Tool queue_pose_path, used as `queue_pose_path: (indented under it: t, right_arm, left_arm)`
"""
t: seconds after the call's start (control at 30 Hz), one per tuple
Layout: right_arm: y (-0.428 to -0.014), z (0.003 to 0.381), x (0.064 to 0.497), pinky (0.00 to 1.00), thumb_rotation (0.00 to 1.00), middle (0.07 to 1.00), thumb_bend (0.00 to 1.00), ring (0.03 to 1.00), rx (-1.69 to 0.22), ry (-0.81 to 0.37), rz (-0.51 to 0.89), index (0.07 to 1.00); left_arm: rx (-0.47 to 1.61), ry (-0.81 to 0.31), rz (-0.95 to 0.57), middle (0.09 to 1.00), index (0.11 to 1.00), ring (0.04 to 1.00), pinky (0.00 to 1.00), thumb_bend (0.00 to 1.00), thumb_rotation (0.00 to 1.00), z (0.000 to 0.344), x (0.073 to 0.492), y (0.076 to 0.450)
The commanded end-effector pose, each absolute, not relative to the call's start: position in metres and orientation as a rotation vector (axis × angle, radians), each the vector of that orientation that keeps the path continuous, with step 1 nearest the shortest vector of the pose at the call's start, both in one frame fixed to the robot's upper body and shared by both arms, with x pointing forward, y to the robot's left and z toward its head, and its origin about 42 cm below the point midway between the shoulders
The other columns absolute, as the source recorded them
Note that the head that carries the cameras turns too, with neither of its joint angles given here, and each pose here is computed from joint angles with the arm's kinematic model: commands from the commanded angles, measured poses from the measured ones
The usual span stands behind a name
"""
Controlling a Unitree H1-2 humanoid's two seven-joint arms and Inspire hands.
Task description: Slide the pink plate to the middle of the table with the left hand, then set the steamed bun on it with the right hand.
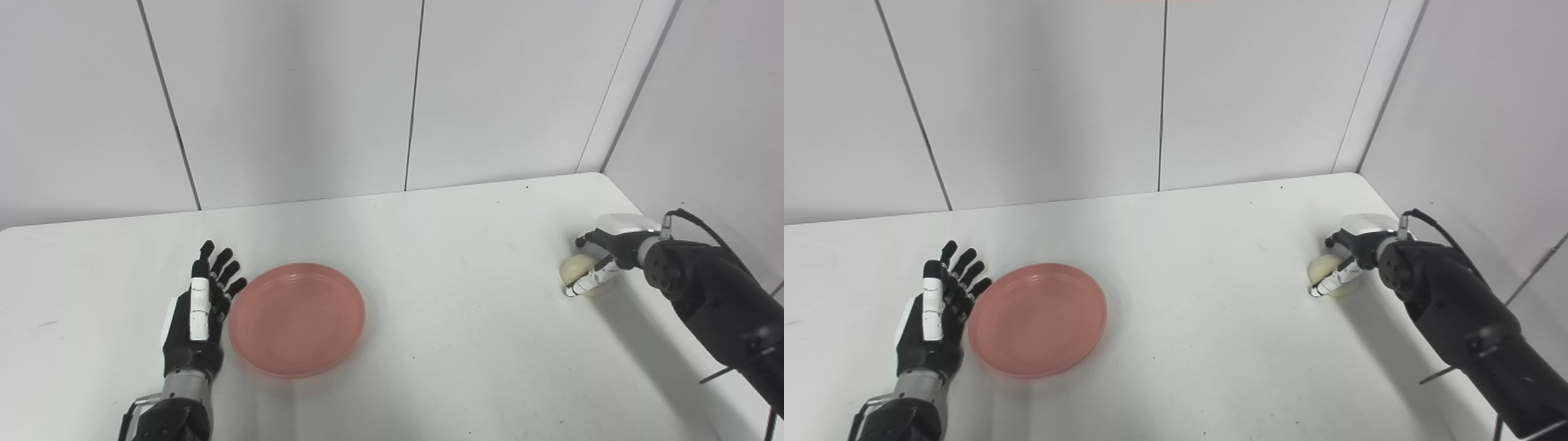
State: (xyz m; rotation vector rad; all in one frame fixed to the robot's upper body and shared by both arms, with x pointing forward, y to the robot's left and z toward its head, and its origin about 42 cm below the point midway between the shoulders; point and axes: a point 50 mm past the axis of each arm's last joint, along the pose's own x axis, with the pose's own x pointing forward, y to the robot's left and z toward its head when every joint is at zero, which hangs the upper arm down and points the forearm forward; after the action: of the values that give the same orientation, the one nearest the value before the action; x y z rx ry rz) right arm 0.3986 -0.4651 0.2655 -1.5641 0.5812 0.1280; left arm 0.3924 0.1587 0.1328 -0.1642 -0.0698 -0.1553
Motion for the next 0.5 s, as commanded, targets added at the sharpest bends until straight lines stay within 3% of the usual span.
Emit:
queue_pose_path:
  t: [0.0,0.13,0.17,0.27,0.4,0.47]
  right_arm:
    - [-0.469,0.295,0.401,0.72,0.59,0.94,1.0,0.885,-1.607,0.494,0.071,0.845]
    - [-0.466,0.296,0.4,0.68,0.54,0.902,1.0,0.83,-1.543,0.48,0.086,0.835]
    - [-0.465,0.297,0.4,0.57,0.48,0.739,1.0,0.663,-1.533,0.473,0.089,0.79]
    - [-0.459,0.298,0.397,0.42,0.39,0.566,1.0,0.476,-1.547,0.491,0.107,0.728]
    - [-0.458,0.297,0.396,0.32,0.3,0.497,0.99,0.386,-1.542,0.528,0.117,0.69]
    - [-0.459,0.295,0.396,0.32,0.21,0.501,0.93,0.397,-1.531,0.55,0.119,0.66]
  left_arm:
    - [-0.162,-0.073,-0.168,0.949,0.998,0.935,0.85,0.97,0.95,0.139,0.396,0.155]
    - [-0.164,-0.072,-0.168,0.95,0.997,0.937,0.85,0.96,0.95,0.139,0.396,0.155]
    - [-0.164,-0.071,-0.169,0.95,0.999,0.94,0.86,0.95,0.96,0.139,0.396,0.155]
    - [-0.166,-0.069,-0.172,0.951,1.0,0.939,0.85,0.96,0.96,0.139,0.396,0.155]
    - [-0.157,-0.068,-0.168,0.953,1.0,0.936,0.84,0.97,0.96,0.14,0.396,0.155]
    - [-0.165,-0.069,-0.166,0.947,0.999,0.931,0.83,0.96,0.95,0.141,0.396,0.154]
